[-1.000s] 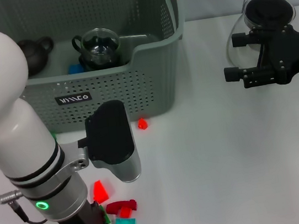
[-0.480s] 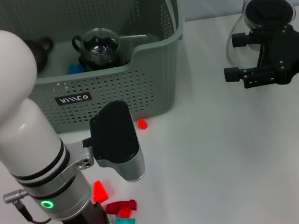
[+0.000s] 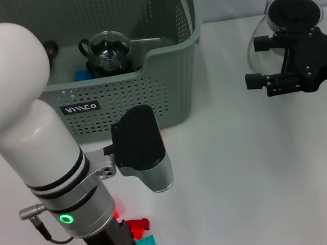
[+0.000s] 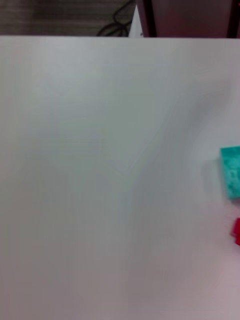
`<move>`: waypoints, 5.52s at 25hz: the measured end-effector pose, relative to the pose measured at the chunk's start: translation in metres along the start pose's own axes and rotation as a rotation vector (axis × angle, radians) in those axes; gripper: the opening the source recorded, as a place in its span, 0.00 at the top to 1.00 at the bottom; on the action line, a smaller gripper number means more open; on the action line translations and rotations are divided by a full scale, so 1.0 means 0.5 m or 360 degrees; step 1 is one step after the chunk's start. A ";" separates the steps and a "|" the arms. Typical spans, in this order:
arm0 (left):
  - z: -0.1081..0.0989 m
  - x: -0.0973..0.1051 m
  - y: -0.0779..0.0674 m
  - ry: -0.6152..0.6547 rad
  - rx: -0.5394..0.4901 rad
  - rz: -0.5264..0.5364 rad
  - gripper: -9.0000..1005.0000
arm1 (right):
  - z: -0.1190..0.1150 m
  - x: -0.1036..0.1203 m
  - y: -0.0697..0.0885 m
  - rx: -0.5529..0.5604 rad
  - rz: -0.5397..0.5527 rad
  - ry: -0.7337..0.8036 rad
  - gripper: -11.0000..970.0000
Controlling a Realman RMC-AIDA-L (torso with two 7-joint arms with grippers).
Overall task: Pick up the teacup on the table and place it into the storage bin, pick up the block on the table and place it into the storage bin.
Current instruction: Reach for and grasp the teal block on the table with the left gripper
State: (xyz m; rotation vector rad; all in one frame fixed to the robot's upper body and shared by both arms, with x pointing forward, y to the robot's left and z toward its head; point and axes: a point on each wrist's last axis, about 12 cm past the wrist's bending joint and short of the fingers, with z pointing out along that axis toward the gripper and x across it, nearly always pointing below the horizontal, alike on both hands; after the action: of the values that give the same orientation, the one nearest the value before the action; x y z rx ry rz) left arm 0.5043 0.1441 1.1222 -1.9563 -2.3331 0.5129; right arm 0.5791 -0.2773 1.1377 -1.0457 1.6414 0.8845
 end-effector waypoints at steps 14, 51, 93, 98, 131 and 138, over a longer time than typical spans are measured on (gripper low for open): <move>-0.054 -0.024 -0.009 -0.0140 0.0031 0.0029 0.06 | -0.007 0.001 -0.003 0.0013 -0.0001 0.0005 0.04; 0.012 0.004 0.024 0.0079 -0.0070 -0.0162 0.09 | -0.010 0.005 -0.001 0.0025 -0.0005 -0.0004 0.04; 0.009 -0.045 0.028 0.0064 -0.0196 -0.0012 0.12 | -0.020 0.007 -0.004 0.0053 0.0002 -0.0015 0.04; 0.008 -0.045 0.030 0.0060 -0.0209 -0.0010 0.15 | -0.023 0.007 -0.005 0.0065 0.0005 -0.0025 0.04; 0.034 -0.060 0.016 0.0135 -0.0293 0.0107 0.43 | -0.029 0.008 -0.006 0.0080 -0.0010 -0.0035 0.04; 0.028 -0.061 0.020 0.0119 -0.0335 0.0087 0.49 | -0.031 0.007 -0.007 0.0089 -0.0009 -0.0041 0.04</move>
State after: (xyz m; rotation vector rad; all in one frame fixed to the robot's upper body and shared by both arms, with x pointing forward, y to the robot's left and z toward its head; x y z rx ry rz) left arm 0.5163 0.1131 1.1115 -2.0910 -2.3790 0.1994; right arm 0.5766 -0.2937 1.1383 -0.9963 1.6320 0.8401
